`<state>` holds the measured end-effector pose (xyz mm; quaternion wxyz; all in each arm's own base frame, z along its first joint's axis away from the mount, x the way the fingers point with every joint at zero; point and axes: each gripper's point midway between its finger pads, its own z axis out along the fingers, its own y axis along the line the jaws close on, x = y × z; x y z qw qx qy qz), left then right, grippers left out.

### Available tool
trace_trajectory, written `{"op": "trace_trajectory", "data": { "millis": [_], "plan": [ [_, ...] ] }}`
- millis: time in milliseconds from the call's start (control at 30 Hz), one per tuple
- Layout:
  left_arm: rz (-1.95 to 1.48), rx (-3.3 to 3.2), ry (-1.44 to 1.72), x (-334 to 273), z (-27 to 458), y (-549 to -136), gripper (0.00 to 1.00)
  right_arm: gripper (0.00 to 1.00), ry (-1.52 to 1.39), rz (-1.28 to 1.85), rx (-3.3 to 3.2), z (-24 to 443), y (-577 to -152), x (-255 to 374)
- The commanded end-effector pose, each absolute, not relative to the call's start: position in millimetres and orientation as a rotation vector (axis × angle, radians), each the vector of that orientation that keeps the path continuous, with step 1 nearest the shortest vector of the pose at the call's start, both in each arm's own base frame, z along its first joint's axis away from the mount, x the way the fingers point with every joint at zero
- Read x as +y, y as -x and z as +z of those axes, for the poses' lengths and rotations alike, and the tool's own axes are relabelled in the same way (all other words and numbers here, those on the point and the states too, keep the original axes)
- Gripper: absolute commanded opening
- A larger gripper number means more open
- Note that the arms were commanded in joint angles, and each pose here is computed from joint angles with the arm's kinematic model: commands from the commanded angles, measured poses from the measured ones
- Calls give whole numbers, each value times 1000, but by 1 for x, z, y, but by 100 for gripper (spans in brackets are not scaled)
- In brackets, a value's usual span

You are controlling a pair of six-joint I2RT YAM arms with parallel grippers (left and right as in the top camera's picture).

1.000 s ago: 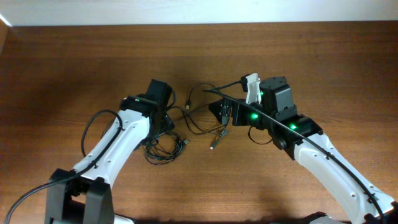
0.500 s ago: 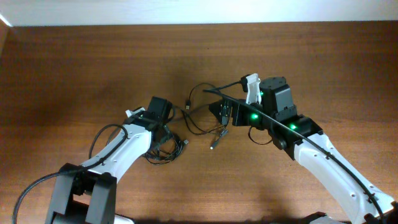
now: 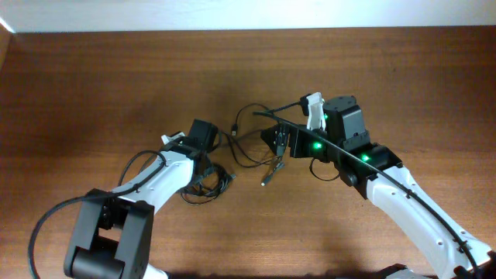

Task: Untangle cables

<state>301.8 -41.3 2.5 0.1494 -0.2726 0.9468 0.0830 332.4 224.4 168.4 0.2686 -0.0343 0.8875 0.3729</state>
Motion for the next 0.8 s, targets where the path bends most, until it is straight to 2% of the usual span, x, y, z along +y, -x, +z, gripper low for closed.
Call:
{"op": "trace_trajectory", "data": {
  "millis": [0, 67, 333, 400, 567, 633, 767],
  "plan": [
    [297, 2753, 790, -36, -20, -297, 45, 99, 107, 993, 2386, 170, -334, 226],
    [295, 2752, 790, -36, -20, -297, 31, 99, 107, 993, 2388, 170, -334, 226],
    [294, 2751, 790, -36, -20, -297, 15, 99, 103, 991, 2402, 167, -333, 226],
    [290, 2748, 790, -36, -20, -298, 0, 99, 102, 990, 2407, 166, -332, 225],
    [285, 2749, 790, -37, -16, -300, 0, 99, 101, 989, 2406, 167, -332, 225],
    [271, 2736, 790, -39, 2, -305, 0, 99, 94, 976, 2406, 166, -333, 224],
    [132, 2599, 788, -47, 72, -330, 0, 99, 88, 964, 2405, 165, -335, 223]
  ]
}}
